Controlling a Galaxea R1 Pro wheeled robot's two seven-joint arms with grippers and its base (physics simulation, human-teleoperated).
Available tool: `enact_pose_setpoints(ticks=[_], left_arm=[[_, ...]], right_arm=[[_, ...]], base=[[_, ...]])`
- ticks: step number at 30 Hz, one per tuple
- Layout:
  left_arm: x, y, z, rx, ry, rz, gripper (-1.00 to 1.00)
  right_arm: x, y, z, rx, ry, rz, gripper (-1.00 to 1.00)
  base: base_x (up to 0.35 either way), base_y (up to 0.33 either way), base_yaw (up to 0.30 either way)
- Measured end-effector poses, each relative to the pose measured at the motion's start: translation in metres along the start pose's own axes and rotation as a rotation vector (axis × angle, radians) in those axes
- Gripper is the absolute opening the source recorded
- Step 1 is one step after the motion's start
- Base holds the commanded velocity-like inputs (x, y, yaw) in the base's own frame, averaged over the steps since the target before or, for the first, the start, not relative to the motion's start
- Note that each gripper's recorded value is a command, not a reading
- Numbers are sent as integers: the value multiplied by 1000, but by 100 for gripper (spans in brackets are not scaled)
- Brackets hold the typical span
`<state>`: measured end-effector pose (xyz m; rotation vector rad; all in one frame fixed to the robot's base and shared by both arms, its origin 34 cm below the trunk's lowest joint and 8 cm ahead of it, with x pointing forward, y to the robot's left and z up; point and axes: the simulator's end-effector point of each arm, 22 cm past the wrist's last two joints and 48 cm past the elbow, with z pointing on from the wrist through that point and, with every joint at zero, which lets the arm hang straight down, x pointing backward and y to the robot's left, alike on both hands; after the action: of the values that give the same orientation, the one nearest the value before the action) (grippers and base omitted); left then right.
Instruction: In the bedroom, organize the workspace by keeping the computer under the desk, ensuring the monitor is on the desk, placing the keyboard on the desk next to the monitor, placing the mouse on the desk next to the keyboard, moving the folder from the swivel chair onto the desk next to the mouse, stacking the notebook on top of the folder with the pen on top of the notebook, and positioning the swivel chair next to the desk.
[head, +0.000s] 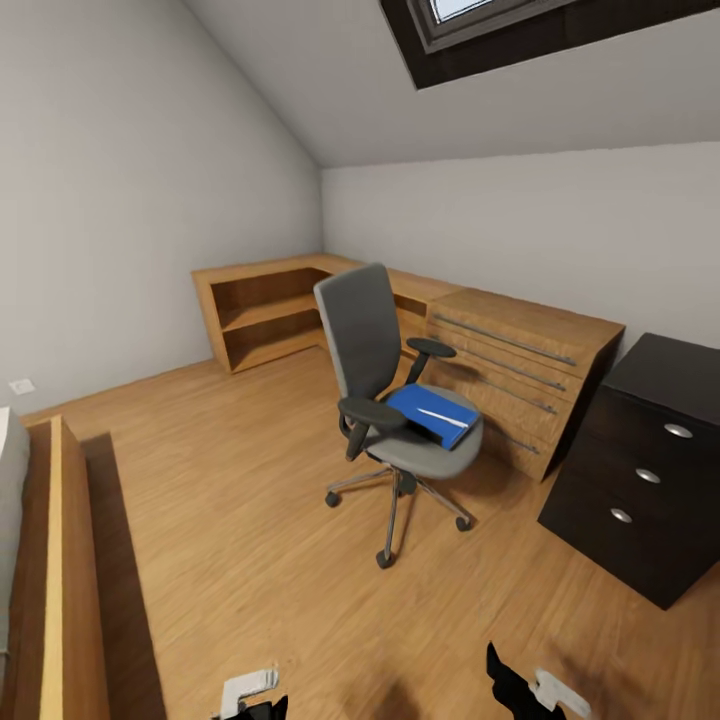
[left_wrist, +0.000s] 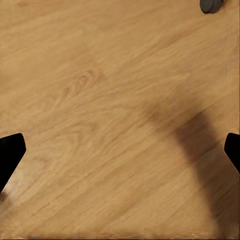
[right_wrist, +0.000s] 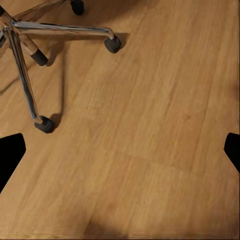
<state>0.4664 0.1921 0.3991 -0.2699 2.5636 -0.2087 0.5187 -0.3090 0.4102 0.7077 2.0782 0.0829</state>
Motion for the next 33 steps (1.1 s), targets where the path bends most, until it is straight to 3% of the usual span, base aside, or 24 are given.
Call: enact_pose_setpoints(ticks=[3,7,11,17,33], left_arm=[[14,6,-2,-15,7,-2,100],[41,13,-8,-32,56,-4,100],[68,19,-16,-48,110,-4,100],[70,18,-26,-50,125,-4,100],[51,11,-52,-49,123,-7,100]], right_arm=[[5,-7,-10,12,16,-5,100],[4,-10,-17,24,24,-8,100],[-3,-25,-23,84,23,-11,100],[-14,-30,-30,129,20,-14,100],[-40,-10,-46,119,17,-8,100]], base=[[0,0,0],[0,0,0],[0,0,-5],[0,0,-119],[0,0,-183]])
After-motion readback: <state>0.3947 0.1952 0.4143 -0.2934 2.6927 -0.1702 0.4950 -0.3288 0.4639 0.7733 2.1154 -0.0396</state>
